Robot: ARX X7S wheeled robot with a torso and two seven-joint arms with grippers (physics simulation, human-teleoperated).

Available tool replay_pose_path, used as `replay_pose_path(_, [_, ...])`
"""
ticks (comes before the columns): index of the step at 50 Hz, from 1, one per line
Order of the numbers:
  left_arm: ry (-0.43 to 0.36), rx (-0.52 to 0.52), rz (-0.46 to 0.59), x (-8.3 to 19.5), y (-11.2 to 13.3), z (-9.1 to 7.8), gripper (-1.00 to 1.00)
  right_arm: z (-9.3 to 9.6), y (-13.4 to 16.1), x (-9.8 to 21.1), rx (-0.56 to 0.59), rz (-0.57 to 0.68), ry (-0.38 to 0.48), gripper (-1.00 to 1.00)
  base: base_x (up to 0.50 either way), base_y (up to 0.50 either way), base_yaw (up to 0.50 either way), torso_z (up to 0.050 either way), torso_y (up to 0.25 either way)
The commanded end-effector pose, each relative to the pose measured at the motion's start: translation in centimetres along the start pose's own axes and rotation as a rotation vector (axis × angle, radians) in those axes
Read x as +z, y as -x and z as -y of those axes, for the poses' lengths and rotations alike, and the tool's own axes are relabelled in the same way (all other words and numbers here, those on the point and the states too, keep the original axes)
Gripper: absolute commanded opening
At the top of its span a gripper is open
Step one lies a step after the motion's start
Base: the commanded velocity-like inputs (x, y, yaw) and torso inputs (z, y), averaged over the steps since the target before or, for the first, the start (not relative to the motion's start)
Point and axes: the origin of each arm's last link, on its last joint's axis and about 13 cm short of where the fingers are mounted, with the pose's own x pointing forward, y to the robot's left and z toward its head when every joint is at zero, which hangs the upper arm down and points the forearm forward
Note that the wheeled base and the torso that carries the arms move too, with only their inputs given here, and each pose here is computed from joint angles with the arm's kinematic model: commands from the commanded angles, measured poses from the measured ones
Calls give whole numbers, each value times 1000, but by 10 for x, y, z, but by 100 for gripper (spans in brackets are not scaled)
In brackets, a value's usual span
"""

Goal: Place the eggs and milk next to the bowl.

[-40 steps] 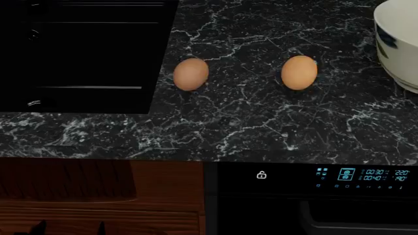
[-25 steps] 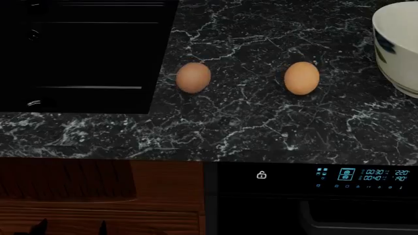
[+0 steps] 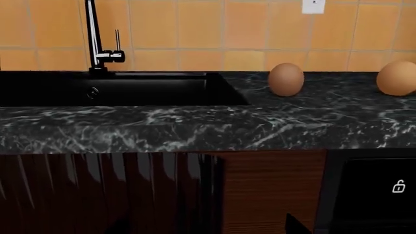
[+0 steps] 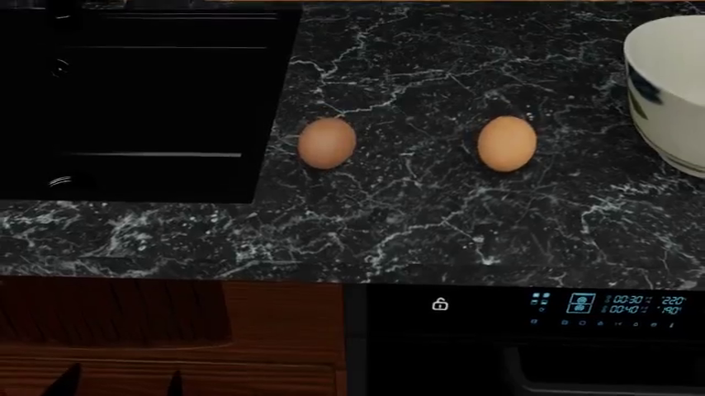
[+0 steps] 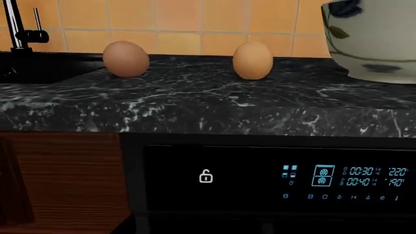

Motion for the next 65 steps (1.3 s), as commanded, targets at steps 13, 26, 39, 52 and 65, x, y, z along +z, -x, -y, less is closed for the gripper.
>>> replay_pose_path(13, [5, -19, 42, 17, 2, 3, 100, 2, -1, 13, -9, 14, 2, 100, 0, 0, 0, 50, 38])
replay_pose_path(26, [-6, -55, 238, 150, -36, -23, 100, 37, -20, 141, -102, 285, 136, 100, 0, 0, 0, 28, 20])
replay_pose_path(39, [-11, -48, 284, 186, -44, -38, 100, 51, -27, 177, -122, 330, 148, 100, 0, 0, 0, 0, 0])
replay_pose_path(52, [-35, 16, 296, 217, -52, -63, 100, 74, -36, 228, -151, 386, 154, 100, 0, 0, 0, 0, 0])
replay_pose_path(65, [-50, -8, 276, 228, -57, -68, 100, 80, -34, 252, -141, 411, 202, 100, 0, 0, 0, 0, 0])
